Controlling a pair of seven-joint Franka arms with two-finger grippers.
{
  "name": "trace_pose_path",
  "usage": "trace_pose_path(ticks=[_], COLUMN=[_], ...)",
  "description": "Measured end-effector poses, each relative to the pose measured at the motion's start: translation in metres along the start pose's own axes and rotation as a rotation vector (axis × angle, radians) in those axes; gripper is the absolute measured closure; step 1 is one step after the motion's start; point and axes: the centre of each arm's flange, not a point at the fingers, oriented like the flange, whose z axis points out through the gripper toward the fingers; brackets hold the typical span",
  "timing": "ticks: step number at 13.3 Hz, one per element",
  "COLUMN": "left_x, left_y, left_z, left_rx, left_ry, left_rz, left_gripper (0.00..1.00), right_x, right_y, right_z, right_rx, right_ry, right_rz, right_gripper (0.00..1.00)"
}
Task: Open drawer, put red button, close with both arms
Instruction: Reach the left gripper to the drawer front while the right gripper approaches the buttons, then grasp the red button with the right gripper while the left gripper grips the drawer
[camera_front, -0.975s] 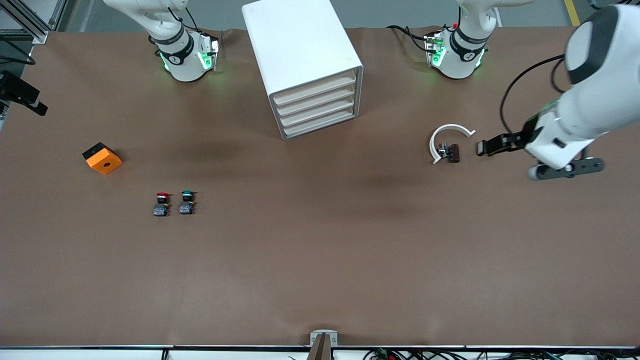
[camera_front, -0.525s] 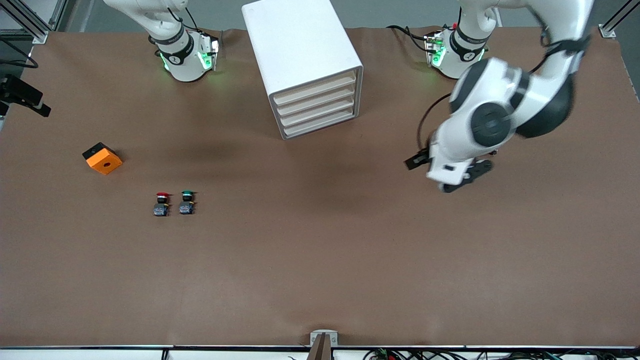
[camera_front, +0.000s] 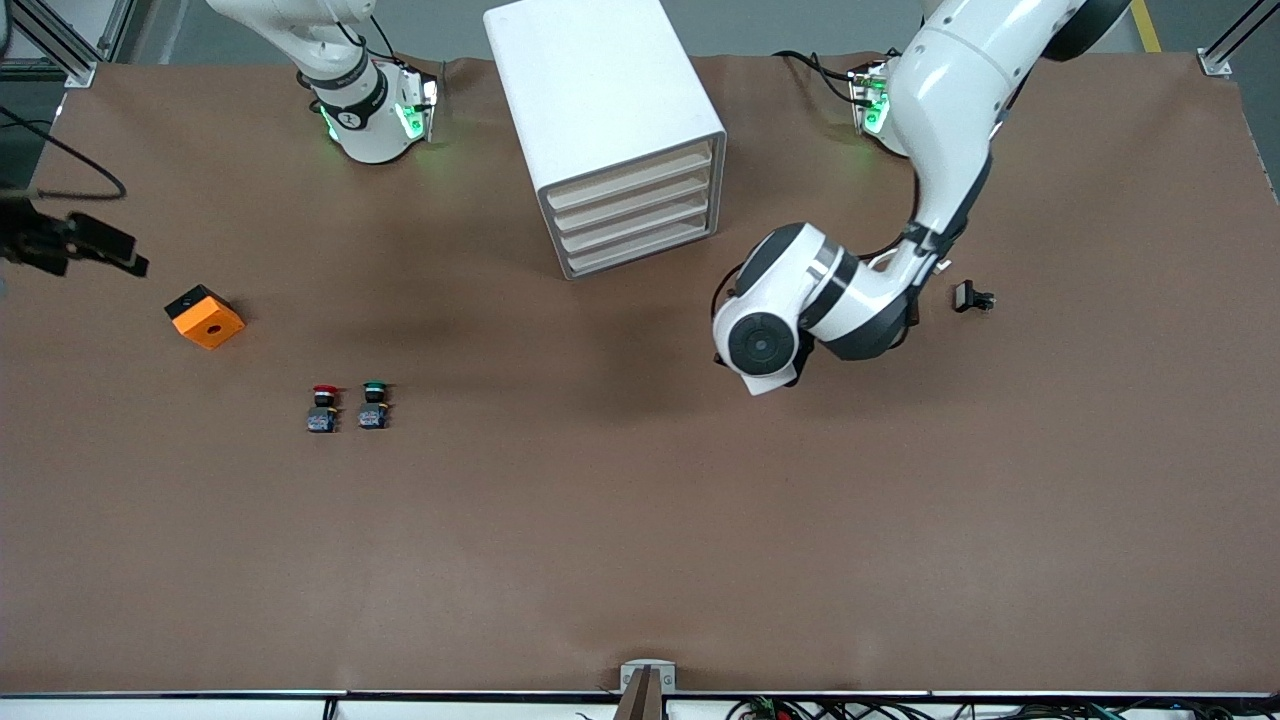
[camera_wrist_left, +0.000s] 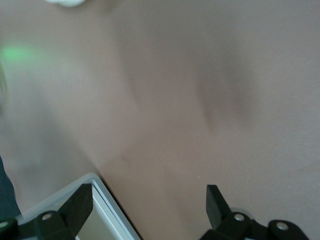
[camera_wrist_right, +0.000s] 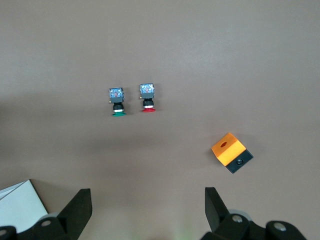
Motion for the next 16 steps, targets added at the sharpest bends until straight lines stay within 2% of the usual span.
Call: trace_pose_path(ticks=[2, 5, 7, 9, 12, 13, 15, 16], left_x=[-0.027, -0.043, -0.048, -0.053, -0.06, -0.062, -0.067, -0.068], left_y=[-0.002, -0.005, -0.004, -0.003, -0.007, -0.01, -0.018, -0.021], left_z=[0.016, 0.023, 0.024, 0.026, 0.034, 0.036, 0.04, 0.042], left_rx=[0.065, 0.169, 0.234, 0.308, 0.417, 0.454, 0.517, 0.541], left_ry=[-0.097, -0.274, -0.358, -0.43, -0.463, -0.462, -0.455, -0.45], left_rz=[-0.066, -0.154, -0.26, -0.367, -0.455, -0.458, -0.445, -0.44], left_gripper=[0.0, 0.0, 0.0, 0.0, 0.04, 0.1, 0.27, 0.28], right_x=[0.017, 0.025, 0.031, 0.039, 0.043, 0.043, 0.043, 0.045], right_y=[0.002, 0.003, 0.003, 0.005, 0.007, 0.005, -0.008, -0.015], right_z=[0.02, 0.027, 0.043, 0.086, 0.163, 0.183, 0.213, 0.225], right_rx=[-0.008, -0.013, -0.013, -0.008, -0.011, -0.015, -0.021, -0.021], right_ry=[-0.031, -0.04, -0.028, 0.008, 0.089, 0.122, 0.176, 0.188], right_rz=[-0.001, -0.001, -0.001, 0.003, 0.01, 0.006, 0.008, 0.016], right_gripper=[0.0, 0.0, 0.0, 0.0, 0.0, 0.0, 0.0, 0.0])
